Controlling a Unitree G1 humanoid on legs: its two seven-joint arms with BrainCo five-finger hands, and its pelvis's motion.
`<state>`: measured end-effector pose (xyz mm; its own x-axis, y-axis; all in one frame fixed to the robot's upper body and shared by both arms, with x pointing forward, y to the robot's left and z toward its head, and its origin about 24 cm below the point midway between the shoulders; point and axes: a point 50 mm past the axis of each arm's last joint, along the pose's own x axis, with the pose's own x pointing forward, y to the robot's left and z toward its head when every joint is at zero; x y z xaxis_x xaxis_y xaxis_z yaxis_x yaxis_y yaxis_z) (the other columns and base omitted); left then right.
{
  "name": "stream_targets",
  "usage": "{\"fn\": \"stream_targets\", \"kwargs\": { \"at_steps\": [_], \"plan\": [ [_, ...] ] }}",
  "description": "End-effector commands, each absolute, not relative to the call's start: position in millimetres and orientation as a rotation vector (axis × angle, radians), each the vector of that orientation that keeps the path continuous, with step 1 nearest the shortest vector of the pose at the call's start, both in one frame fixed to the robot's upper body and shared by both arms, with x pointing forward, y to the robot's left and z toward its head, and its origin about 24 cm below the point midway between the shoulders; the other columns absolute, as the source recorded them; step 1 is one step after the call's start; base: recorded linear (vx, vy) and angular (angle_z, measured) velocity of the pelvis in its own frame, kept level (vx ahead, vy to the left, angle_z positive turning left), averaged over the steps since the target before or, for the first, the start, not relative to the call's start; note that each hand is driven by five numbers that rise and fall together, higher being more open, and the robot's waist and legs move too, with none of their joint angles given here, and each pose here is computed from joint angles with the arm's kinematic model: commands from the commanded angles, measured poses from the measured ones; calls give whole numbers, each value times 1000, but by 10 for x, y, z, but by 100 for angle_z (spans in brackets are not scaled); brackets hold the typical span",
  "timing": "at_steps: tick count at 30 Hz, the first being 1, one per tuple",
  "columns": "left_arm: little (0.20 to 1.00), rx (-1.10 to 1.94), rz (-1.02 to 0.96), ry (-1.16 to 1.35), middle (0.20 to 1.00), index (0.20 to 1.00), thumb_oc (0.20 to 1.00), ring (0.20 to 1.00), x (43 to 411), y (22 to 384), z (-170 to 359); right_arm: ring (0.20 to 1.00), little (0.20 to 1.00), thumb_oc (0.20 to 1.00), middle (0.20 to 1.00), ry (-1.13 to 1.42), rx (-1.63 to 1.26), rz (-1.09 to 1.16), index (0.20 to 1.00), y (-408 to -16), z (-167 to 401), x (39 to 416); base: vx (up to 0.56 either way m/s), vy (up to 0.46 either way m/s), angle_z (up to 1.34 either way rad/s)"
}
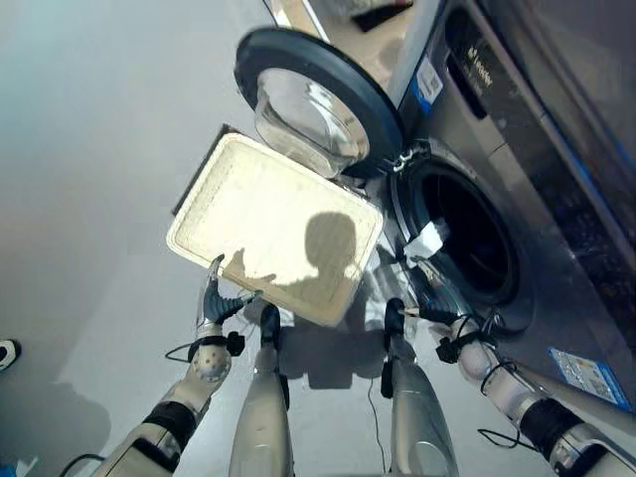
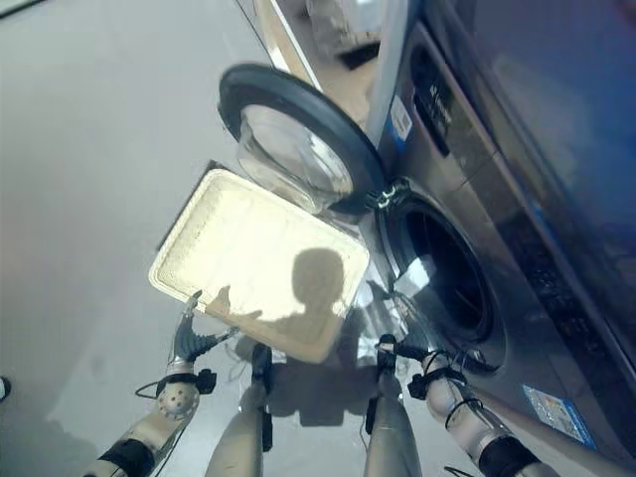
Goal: Put the clothes into the washing machine.
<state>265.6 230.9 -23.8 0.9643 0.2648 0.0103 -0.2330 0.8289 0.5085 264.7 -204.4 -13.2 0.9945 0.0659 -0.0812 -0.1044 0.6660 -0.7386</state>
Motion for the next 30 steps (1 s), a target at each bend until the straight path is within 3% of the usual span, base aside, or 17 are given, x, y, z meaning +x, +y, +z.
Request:
{"fn": "stream_targets", "kwargs": {
  "at_steps": [1,8,10,21,30],
  "plan": [
    [1000,540,196,99,1000,1000,1000,1000,2563,2329,-334,1000,1000,1000,1000,162,-735,143,1000,-2111,-292,2486,141,-3,11],
    [1000,415,143,418,1000,1000,1000,1000,2036,2480,-828,1000,1000,1000,1000,580,-549,89,1000,-2331,-959,1916,185,-27,8],
    [1000,351,101,613,1000,1000,1000,1000,1723,2503,-1087,1000,1000,1000,1000,784,-469,47,1000,-2364,-1230,1612,252,5,20],
    [1000,176,32,1000,1000,1000,1000,1000,1141,2534,-1447,1000,1000,1000,1000,1176,-296,-27,1000,-2422,-1564,1015,81,24,3],
    [1000,115,-24,1125,1000,1000,1000,1000,974,2432,-1544,1000,1000,1000,1000,1309,-256,-50,1000,-2462,-1621,806,5,2,0]
  ]
}}
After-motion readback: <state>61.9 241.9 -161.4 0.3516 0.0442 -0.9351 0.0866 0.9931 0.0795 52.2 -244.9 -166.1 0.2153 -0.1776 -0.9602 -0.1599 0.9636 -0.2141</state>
